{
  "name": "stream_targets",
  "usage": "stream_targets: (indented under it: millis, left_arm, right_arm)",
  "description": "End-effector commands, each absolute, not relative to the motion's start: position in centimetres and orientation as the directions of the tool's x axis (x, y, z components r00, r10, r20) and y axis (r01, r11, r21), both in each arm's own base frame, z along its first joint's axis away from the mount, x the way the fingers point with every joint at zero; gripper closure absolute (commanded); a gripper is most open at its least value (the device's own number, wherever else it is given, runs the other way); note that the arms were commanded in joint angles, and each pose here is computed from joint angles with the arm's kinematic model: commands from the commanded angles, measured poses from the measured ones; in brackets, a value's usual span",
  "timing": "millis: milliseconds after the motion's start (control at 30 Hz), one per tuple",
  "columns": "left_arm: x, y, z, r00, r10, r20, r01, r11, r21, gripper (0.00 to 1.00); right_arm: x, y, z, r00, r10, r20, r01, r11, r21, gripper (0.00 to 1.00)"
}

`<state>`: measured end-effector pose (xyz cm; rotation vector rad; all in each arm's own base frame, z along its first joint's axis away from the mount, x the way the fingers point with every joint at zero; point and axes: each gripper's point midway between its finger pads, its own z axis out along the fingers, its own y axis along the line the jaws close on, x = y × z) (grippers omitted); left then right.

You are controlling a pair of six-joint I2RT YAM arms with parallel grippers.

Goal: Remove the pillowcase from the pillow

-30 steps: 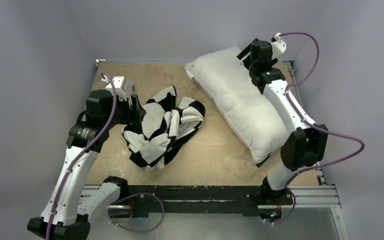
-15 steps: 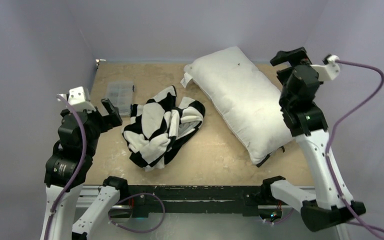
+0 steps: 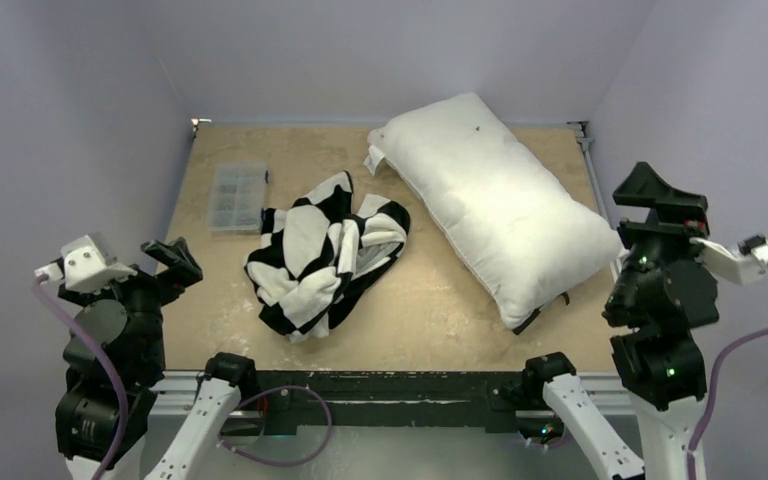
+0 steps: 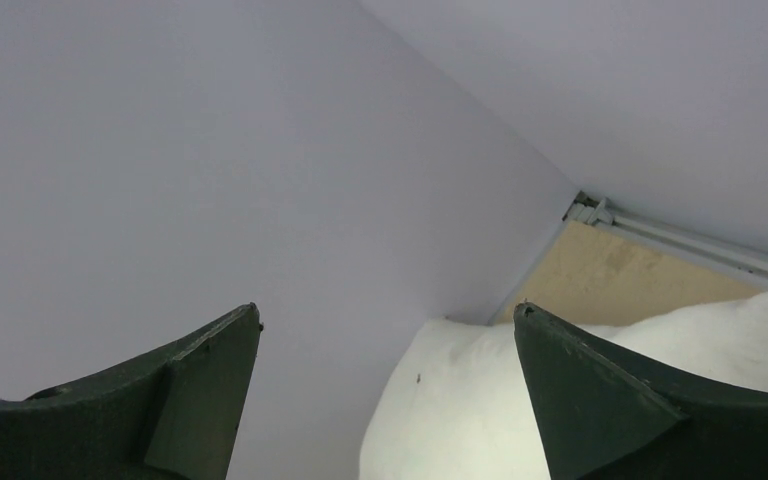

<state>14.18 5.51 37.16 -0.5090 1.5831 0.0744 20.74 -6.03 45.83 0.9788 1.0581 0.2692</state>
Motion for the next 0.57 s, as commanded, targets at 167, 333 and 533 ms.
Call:
stream_targets:
  millis: [167,333,533]
  left_arm:
    - [11.0,7.2,38.1,0.141,-0.275,-0.951,-0.376,0.874,-0.308,0.01]
    - [10.0,7.0,38.0,0.175,-0.298,-0.938,-0.342,0.876,-0.342,0.01]
    - [10.3,6.4,37.8,0.178,-0.297,-0.938,-0.304,0.89,-0.339,0.01]
  right_arm:
    - [16.3,-8.8,45.8,0.645,0.594,-0.482,0.204,0.474,0.857,0.01]
    - [15.3,-9.4,45.6,0.674,0.591,-0.444,0.196,0.437,0.878,0.01]
    - [14.9,-10.0,45.2,0.698,0.583,-0.415,0.194,0.403,0.894,0.01]
